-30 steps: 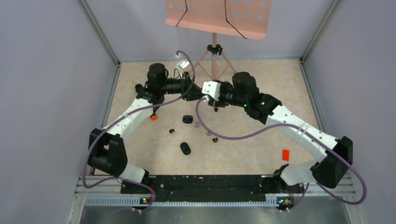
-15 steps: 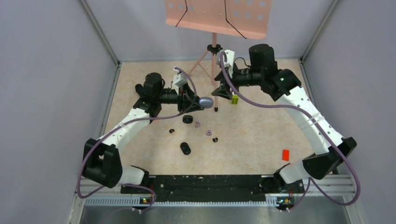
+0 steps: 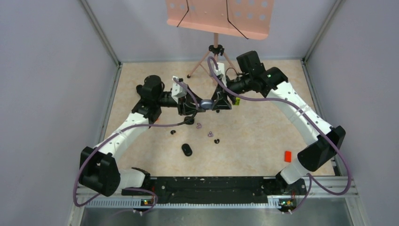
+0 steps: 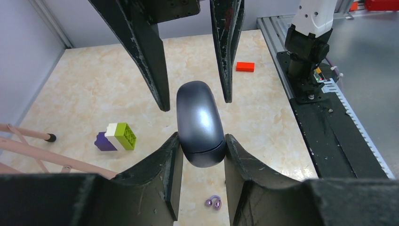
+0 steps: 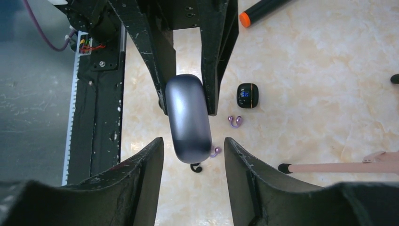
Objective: Insert the wireless bluetooth earbuds into the charging case
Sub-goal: Open the charging case to the charging case.
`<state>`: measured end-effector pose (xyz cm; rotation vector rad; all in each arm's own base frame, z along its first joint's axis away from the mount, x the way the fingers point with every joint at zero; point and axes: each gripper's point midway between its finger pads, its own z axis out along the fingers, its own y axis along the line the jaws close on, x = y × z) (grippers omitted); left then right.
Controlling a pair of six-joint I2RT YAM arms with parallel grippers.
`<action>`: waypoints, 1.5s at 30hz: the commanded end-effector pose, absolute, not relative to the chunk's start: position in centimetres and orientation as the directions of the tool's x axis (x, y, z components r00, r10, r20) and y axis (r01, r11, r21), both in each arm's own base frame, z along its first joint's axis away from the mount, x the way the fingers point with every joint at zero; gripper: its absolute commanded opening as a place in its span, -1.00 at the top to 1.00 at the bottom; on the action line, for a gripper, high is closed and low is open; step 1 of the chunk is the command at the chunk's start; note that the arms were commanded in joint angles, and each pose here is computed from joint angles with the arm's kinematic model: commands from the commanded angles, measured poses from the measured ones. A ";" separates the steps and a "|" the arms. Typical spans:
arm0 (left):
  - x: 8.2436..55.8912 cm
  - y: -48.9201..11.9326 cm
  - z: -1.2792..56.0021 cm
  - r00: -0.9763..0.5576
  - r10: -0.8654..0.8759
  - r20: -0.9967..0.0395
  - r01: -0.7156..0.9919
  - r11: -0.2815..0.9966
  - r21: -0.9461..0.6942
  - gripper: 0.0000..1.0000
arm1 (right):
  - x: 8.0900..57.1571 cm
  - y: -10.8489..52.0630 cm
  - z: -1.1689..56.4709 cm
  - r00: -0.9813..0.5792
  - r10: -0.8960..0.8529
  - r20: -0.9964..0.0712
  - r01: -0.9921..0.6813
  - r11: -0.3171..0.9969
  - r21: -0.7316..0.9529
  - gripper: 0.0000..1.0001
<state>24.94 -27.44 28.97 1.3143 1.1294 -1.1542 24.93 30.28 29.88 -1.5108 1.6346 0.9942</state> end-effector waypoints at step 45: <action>26.0 -28.9 28.4 -0.025 -0.019 -0.999 0.999 0.045 -0.026 1.00 | 26.2 30.7 32.1 -0.091 -0.430 -0.898 -0.990 0.136 0.035 0.16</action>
